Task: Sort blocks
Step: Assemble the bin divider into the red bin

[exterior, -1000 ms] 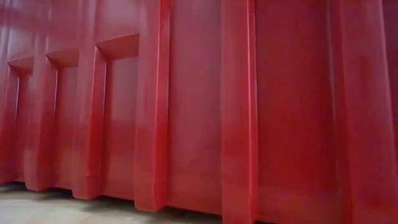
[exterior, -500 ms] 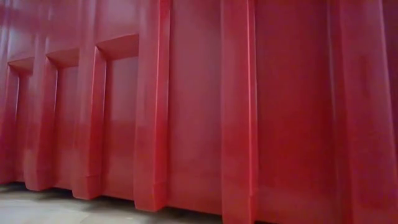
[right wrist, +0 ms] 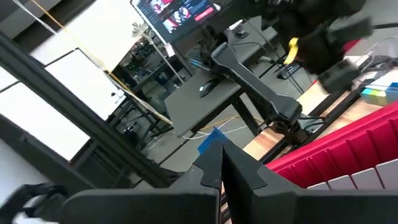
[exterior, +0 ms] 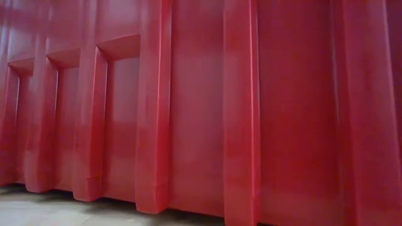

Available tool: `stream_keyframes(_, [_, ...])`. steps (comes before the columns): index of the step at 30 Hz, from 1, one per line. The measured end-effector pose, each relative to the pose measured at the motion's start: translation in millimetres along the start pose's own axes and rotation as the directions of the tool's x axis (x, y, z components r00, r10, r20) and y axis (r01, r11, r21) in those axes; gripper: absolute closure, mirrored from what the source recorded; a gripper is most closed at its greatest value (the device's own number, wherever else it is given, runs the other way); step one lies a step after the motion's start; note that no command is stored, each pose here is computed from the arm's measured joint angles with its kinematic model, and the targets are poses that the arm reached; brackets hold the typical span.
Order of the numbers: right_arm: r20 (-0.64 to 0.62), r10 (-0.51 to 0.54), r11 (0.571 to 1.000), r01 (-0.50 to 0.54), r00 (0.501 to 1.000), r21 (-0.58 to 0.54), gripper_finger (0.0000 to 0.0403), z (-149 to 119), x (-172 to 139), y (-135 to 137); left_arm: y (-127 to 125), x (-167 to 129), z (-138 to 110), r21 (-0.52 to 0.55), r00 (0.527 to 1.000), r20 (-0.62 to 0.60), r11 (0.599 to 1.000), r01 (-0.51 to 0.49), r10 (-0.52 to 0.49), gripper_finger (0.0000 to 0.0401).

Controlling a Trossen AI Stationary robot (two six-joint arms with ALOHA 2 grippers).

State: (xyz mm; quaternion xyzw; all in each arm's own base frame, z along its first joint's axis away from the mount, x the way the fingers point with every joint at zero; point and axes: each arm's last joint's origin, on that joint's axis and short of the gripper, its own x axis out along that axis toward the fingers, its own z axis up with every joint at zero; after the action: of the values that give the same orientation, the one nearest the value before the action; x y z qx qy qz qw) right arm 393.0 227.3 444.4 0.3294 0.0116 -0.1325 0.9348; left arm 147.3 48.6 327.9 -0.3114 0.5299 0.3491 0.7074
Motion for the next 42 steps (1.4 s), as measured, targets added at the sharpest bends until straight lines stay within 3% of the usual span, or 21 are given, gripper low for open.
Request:
stream_keyframes(6, [-0.006,0.032,0.999,-0.032,0.999,-0.029,0.0403,11.2,-7.7,2.1,2.8,10.7,-43.4,-0.053,0.964,-0.206,0.986,0.157,-0.165,0.0401])
stream_keyframes(12, [0.004,0.057,0.997,-0.057,0.998,-0.059,0.0403,26.1,-19.0,4.5,-8.2,12.7,-72.2,-0.07,0.925,-0.256,0.96,0.272,-0.28,0.0401])
stream_keyframes(20, [-0.012,0.052,0.995,-0.053,0.999,-0.082,0.0403,23.8,-25.2,6.1,-47.5,11.7,-93.1,-0.023,0.841,-0.317,0.89,0.456,-0.439,0.0401])
stream_keyframes(27, [-0.096,0.017,0.998,-0.022,0.995,-0.051,0.0403,13.8,-29.0,1.4,-88.8,24.9,-111.1,0.036,0.805,-0.376,0.861,0.508,-0.459,0.0401])
stream_keyframes(38, [-0.31,0.054,0.998,-0.059,0.949,-0.008,0.0403,-1.3,-35.9,-2.1,-170.7,49.9,-120.9,0.022,0.648,-0.348,0.686,0.728,-0.677,0.0401])
stream_keyframes(42, [-0.36,0.039,0.999,-0.05,0.932,-0.021,0.0403,-2.8,-38.1,-5.5,-183.0,59.6,-117.5,0.016,0.632,-0.334,0.666,0.746,-0.7,0.0401])
